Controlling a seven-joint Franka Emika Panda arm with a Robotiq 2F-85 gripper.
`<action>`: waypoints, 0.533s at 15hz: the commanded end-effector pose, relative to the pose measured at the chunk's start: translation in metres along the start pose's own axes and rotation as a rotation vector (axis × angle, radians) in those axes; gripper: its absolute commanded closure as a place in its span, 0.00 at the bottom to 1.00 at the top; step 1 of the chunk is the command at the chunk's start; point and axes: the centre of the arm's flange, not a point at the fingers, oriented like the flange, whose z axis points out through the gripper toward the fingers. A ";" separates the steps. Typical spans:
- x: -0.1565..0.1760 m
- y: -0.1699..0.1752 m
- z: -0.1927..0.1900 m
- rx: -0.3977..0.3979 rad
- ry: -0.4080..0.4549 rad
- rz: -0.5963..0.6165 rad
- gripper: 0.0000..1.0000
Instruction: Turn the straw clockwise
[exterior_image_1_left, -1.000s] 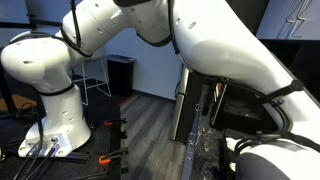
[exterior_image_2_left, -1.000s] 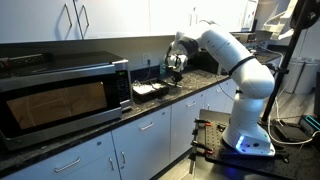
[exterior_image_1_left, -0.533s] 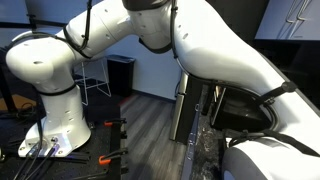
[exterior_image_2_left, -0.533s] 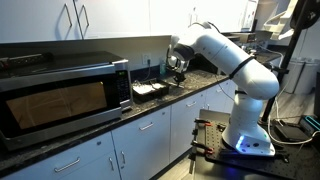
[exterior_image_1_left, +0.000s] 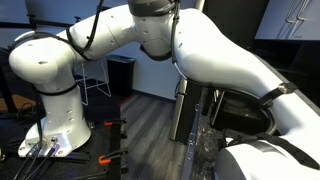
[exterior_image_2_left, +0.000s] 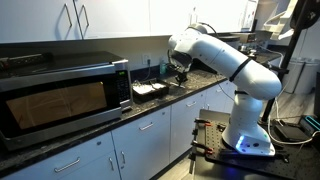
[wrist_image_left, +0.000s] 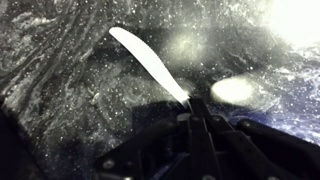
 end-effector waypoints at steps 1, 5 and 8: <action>-0.005 0.023 -0.001 -0.029 0.026 0.050 1.00; -0.002 0.019 -0.006 -0.048 0.005 0.083 1.00; 0.013 0.018 -0.020 -0.080 -0.001 0.052 1.00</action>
